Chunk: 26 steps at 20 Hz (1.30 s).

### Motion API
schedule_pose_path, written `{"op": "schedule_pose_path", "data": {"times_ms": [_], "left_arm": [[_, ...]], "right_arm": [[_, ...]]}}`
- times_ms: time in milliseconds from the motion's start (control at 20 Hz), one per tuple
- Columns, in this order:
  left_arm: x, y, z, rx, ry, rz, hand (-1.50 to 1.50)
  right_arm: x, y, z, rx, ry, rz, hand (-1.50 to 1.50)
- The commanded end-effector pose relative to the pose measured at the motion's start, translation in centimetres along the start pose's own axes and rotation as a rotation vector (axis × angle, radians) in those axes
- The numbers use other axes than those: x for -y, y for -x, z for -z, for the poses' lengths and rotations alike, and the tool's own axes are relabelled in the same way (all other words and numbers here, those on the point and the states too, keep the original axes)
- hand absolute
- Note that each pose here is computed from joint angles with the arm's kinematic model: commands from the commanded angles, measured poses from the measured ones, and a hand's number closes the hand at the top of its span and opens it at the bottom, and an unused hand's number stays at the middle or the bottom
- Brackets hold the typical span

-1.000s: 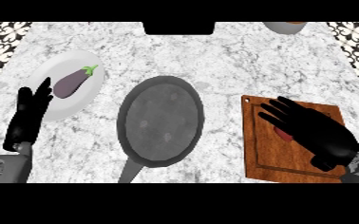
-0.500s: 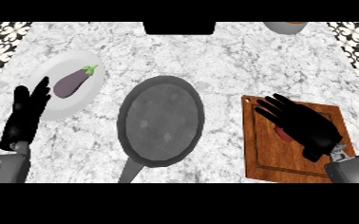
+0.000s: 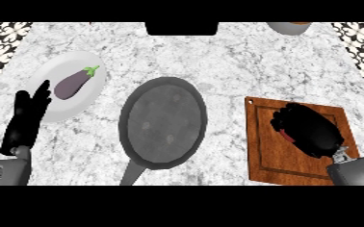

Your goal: Pick the bell pepper from the cutting board and place it in the pan

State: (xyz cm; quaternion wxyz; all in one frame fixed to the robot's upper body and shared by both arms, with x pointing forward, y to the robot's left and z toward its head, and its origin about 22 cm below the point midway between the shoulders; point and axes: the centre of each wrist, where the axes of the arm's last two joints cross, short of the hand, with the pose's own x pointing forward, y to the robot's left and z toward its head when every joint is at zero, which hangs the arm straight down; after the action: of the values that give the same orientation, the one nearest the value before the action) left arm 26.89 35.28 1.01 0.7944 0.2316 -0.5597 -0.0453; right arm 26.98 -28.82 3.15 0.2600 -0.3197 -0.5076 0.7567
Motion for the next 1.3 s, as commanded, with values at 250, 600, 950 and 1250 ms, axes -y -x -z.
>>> {"op": "schedule_pose_path", "data": {"times_ms": [250, 600, 950, 1250], "left_arm": [[-1.6, 0.0, -0.4, -0.021, -0.023, -0.008, 0.0], [-1.7, 1.3, -1.3, -0.033, -0.053, -0.013, 0.0], [-1.9, 1.8, -1.3, -0.04, -0.026, -0.013, 0.0], [-0.3, -0.7, -0.7, -0.002, 0.001, -0.008, 0.0]], "right_arm": [[-2.3, -2.8, -2.5, -0.273, -0.074, 0.249, 1.5], [-1.8, -7.7, -6.7, -0.616, -0.063, 0.55, 1.5], [7.3, -11.5, -8.0, -0.566, 0.511, 0.547, 1.5], [12.3, -13.7, -9.1, -0.518, 0.568, 0.575, 1.5]]}}
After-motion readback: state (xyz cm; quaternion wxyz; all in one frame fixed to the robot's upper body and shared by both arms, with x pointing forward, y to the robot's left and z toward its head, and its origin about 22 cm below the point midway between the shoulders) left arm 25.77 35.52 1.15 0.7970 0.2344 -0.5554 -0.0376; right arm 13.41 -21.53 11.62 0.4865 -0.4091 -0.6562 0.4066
